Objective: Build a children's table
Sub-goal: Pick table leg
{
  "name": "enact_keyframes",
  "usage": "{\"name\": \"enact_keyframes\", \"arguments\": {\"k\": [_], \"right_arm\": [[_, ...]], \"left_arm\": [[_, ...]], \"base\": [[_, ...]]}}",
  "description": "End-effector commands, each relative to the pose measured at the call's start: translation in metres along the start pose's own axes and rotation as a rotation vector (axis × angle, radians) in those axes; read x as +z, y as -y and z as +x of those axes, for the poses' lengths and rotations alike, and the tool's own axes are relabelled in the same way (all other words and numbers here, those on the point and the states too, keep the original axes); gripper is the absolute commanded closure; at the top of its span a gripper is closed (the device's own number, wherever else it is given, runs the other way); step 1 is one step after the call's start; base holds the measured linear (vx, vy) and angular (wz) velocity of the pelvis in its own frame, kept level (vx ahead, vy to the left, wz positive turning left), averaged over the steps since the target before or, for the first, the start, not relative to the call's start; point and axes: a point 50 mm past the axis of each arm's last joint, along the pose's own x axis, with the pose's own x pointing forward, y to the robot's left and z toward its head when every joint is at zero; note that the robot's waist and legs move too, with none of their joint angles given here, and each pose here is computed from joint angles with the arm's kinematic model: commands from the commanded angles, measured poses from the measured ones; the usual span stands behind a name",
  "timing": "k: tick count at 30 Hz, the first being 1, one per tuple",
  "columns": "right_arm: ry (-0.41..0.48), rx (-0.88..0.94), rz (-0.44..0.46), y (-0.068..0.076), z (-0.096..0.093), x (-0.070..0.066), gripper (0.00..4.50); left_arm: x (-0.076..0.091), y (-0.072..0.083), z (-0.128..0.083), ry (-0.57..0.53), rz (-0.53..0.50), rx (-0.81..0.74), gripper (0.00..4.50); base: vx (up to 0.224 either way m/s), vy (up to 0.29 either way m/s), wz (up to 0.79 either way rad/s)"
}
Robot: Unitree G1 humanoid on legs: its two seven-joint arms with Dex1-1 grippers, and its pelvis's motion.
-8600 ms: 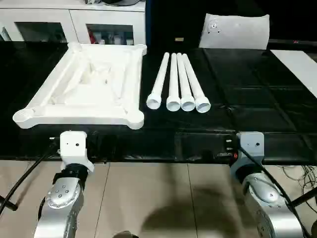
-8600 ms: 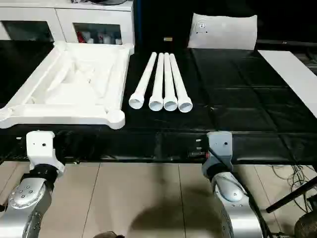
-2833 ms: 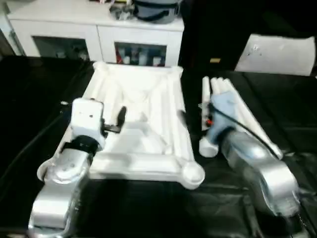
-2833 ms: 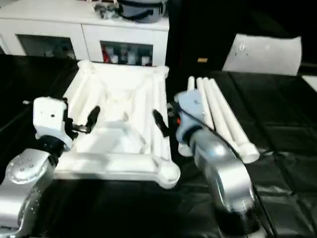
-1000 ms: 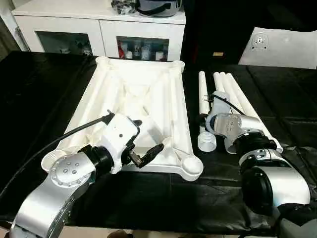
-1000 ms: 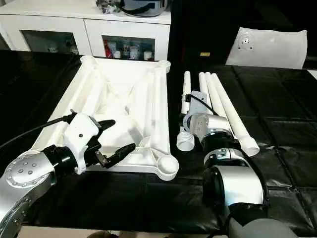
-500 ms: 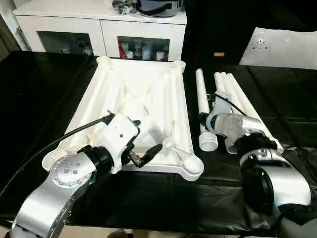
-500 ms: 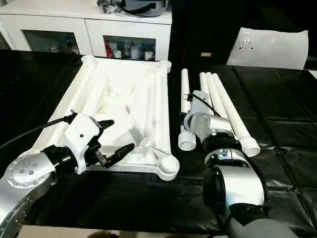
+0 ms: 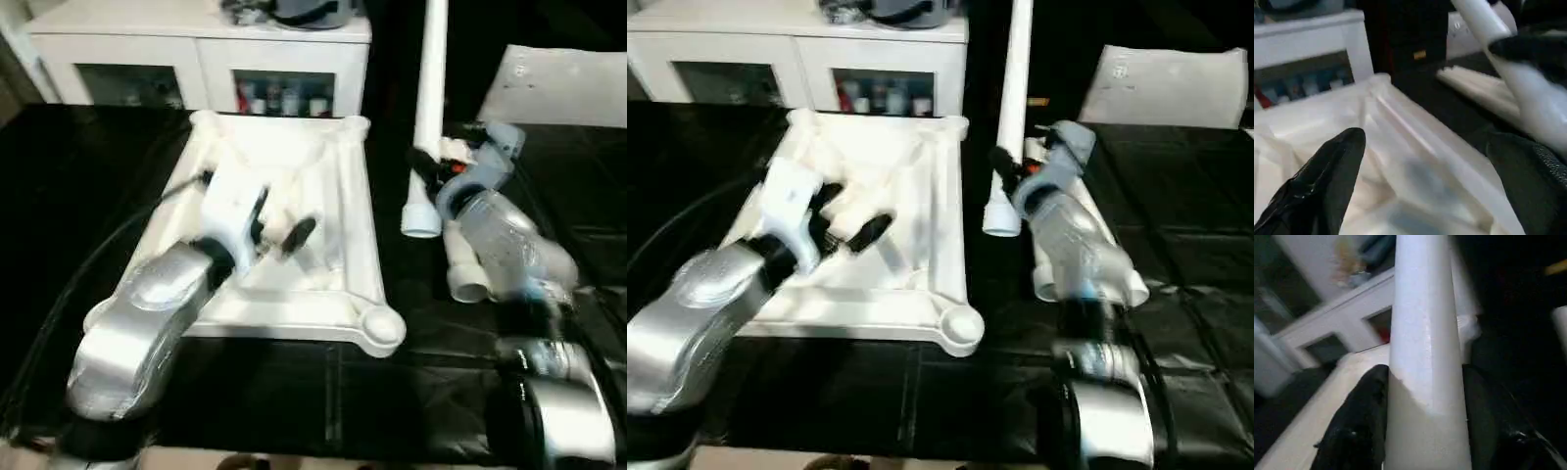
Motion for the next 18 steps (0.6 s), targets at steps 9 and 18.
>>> {"name": "enact_keyframes", "arguments": {"k": [9, 18], "right_arm": [[0.127, 0.428, 0.124, -0.036, -0.030, 0.015, 2.66], [0.070, 0.616, 0.119, -0.060, -0.039, 0.011, 2.66]], "left_arm": [[0.054, -0.002, 0.028, 0.240, -0.467, -0.118, 0.00], [0.079, 0.019, 0.033, 0.314, -0.659, -0.357, 0.00]], "base": [[0.000, 0.000, 0.00], [0.000, 0.000, 0.00]]}}
